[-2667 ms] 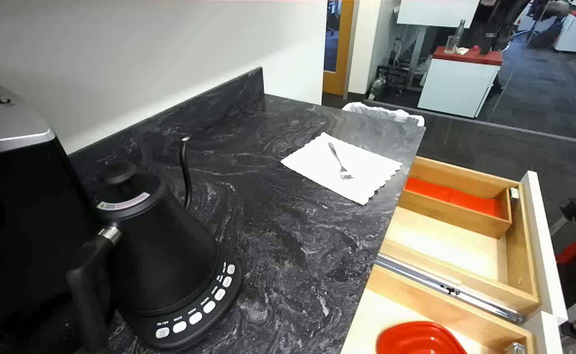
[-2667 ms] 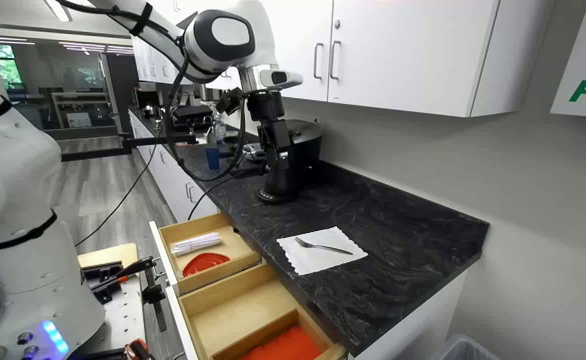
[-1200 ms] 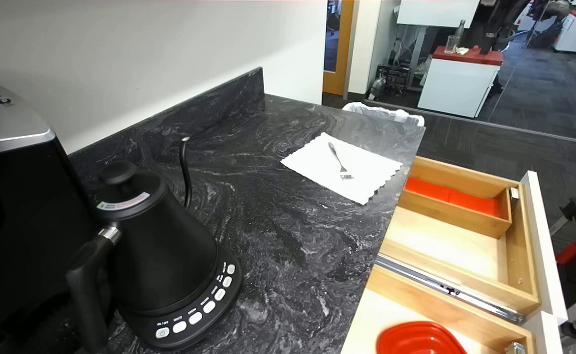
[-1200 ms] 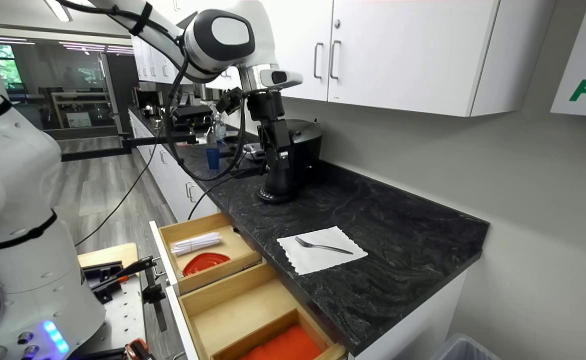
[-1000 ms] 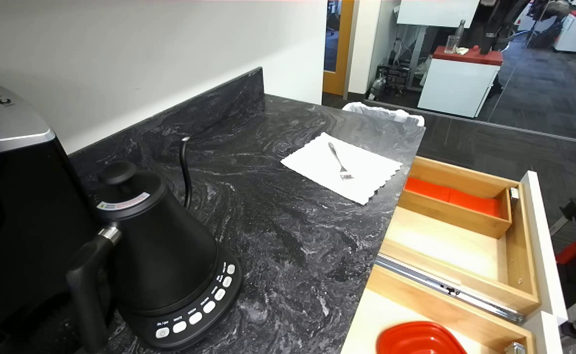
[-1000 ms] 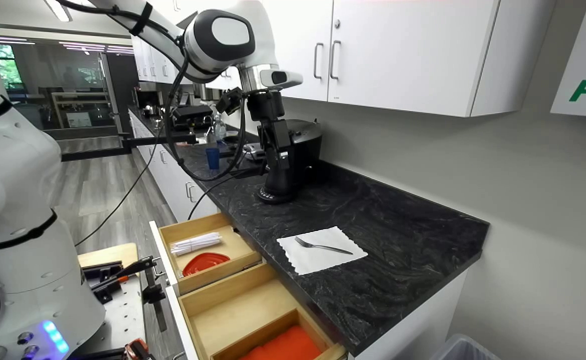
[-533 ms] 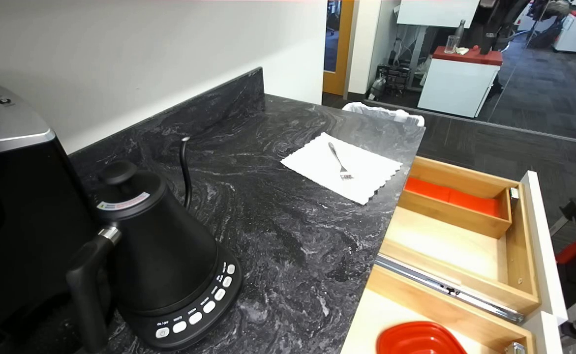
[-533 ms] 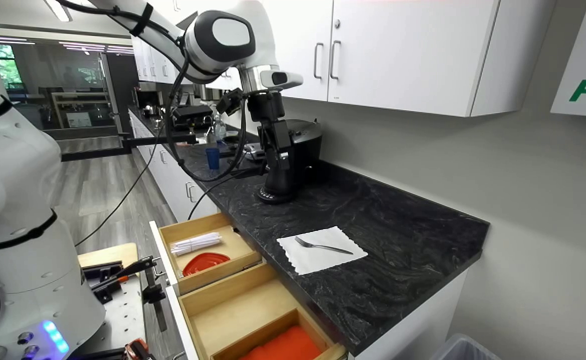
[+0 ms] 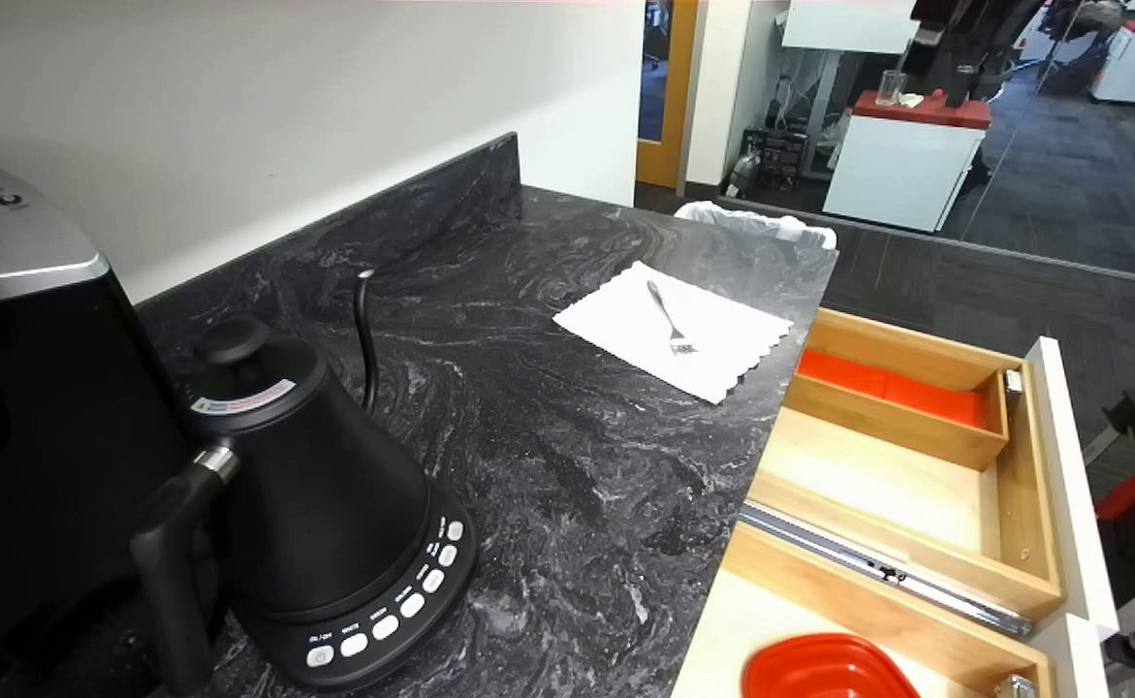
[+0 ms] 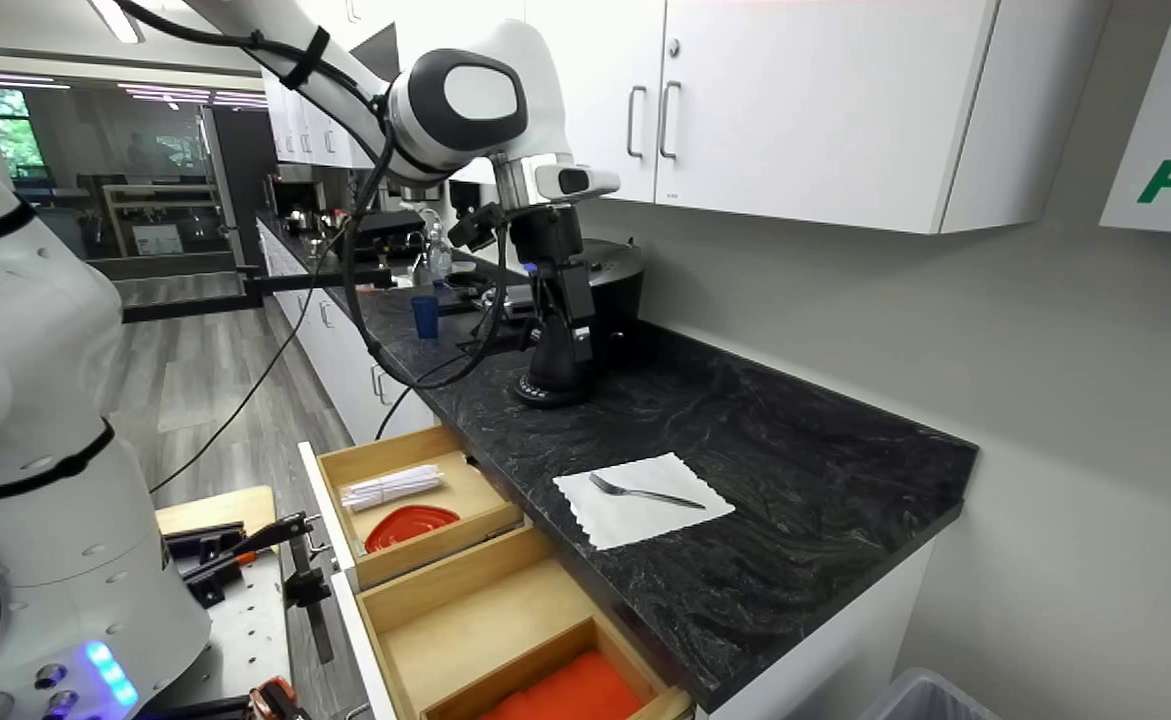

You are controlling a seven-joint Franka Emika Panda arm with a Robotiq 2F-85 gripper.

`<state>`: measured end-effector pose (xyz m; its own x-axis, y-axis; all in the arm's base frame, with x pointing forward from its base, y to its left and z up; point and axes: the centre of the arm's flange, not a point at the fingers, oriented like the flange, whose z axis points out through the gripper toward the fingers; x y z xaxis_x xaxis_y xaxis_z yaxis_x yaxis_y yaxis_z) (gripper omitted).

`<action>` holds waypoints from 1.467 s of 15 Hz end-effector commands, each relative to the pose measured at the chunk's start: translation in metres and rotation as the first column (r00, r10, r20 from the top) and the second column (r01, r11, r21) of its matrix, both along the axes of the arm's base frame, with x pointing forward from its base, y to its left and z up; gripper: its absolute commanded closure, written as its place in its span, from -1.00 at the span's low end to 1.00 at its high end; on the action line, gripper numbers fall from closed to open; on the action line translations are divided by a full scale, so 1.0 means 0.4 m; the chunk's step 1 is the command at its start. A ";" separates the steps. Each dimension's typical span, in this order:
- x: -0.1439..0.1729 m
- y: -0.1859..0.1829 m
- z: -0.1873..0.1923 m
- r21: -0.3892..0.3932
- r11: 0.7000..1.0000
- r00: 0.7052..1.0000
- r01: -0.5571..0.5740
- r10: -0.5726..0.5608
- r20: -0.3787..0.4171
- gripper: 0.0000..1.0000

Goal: Remove the fork from the counter and place it inside the open drawer on the right

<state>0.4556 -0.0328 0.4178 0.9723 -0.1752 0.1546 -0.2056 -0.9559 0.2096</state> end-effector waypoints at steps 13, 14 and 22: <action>0.164 0.151 -0.135 0.060 0.992 0.989 -0.109 0.103 0.103 -1.00; 0.171 0.161 -0.146 0.057 0.991 0.988 -0.118 0.112 0.103 -1.00; 0.295 0.255 -0.292 0.070 0.991 0.990 -0.117 0.111 0.086 -1.00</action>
<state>0.5495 0.0594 0.3189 0.9734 -0.0494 0.2236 -0.0785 -0.9892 0.1236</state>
